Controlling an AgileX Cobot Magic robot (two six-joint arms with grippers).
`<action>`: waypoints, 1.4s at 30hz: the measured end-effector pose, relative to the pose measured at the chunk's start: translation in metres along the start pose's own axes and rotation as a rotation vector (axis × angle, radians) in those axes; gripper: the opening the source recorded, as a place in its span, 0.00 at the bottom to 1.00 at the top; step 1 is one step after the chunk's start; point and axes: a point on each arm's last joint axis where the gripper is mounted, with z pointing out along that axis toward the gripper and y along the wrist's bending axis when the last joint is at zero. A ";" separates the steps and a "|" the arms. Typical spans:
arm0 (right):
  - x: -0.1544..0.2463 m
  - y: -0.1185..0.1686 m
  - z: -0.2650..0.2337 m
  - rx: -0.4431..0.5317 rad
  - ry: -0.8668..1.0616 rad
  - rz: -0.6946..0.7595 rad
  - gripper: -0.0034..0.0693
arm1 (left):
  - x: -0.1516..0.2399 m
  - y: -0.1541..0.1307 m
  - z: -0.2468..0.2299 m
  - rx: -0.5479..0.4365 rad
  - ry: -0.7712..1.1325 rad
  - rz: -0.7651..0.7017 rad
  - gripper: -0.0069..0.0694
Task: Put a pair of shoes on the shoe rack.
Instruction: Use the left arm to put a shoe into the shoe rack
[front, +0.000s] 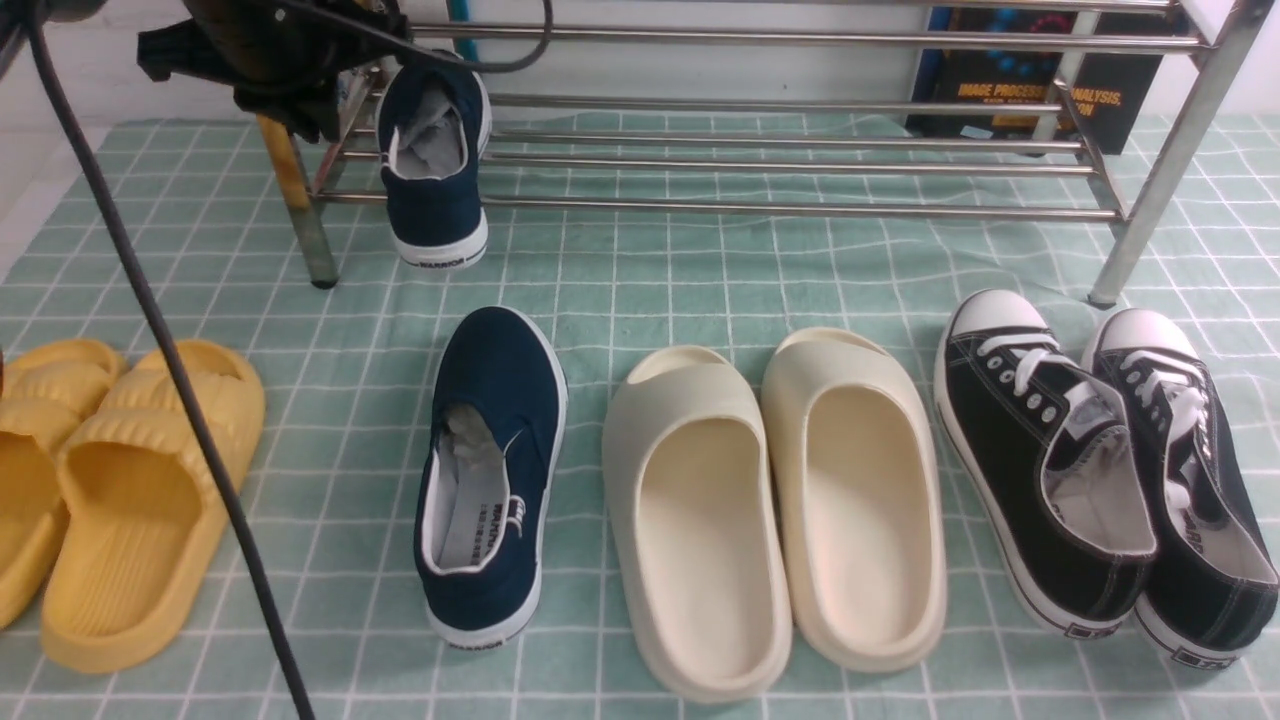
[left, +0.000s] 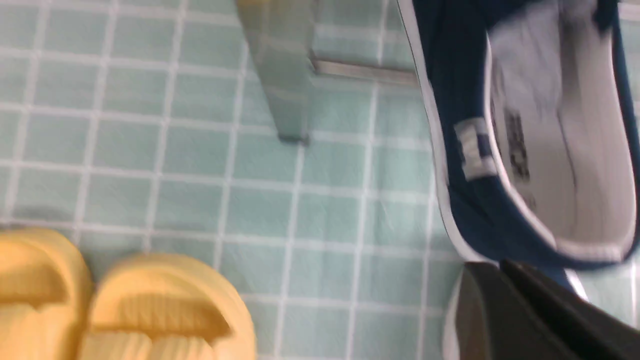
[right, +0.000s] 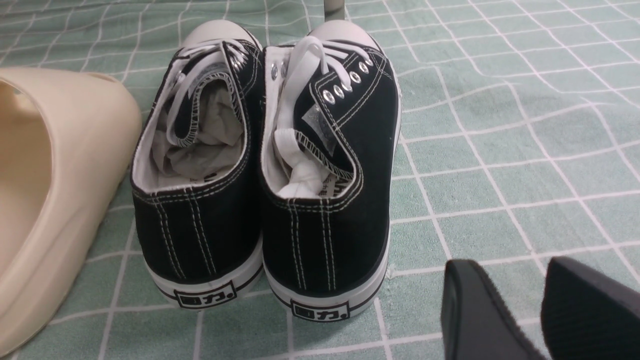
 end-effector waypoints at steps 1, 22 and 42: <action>0.000 0.000 0.000 0.000 0.000 0.000 0.38 | 0.005 -0.005 0.005 0.017 0.030 0.013 0.07; 0.000 0.000 0.000 0.000 0.000 0.000 0.38 | 0.038 -0.010 0.090 -0.052 -0.009 -0.013 0.07; 0.000 0.000 0.000 0.000 0.000 0.000 0.38 | 0.028 -0.018 0.096 0.143 -0.107 0.001 0.15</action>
